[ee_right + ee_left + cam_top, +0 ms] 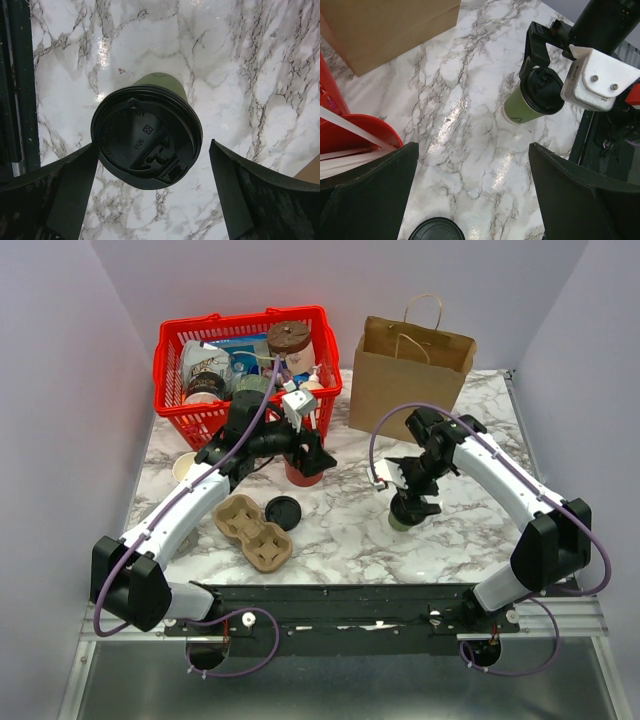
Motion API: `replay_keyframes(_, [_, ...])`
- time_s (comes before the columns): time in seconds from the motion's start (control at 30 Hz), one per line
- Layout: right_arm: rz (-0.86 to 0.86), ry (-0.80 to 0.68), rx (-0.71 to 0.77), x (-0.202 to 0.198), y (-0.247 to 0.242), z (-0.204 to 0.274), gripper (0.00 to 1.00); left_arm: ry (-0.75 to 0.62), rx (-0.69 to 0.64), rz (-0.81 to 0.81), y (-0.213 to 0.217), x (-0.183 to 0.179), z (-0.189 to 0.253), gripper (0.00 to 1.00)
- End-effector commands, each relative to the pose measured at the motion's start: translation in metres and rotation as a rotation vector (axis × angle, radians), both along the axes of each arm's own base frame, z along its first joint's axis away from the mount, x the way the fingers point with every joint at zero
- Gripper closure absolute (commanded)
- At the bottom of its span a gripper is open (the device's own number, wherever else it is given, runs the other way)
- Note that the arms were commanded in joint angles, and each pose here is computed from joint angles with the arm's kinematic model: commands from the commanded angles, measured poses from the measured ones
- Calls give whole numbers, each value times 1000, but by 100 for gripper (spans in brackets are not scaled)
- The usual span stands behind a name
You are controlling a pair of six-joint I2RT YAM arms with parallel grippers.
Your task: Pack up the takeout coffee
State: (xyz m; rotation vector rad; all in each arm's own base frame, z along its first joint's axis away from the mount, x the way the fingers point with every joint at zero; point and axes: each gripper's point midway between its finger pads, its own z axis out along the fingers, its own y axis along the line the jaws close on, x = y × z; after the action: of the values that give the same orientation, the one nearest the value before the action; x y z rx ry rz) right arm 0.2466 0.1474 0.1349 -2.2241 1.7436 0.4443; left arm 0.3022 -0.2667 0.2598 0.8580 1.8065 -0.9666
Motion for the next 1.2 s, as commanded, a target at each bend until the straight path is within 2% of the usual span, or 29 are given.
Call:
replay_keyframes(0.0, [17,-16,-1,-3,1,2,1,0,-21,28,1,7,4,1])
replay_keyframes(0.37, [-9,-42,63,-3,9,24,0,23,-32,30,-1,11,0,1])
replay_keyframes(0.93, [29,-17,27,-10,14,4,0,47,-42,39,-1,14,-5,1])
replay_keyframes(1.17, [18,-59,30,-5,15,2,0,53,-44,43,0,14,-7,1])
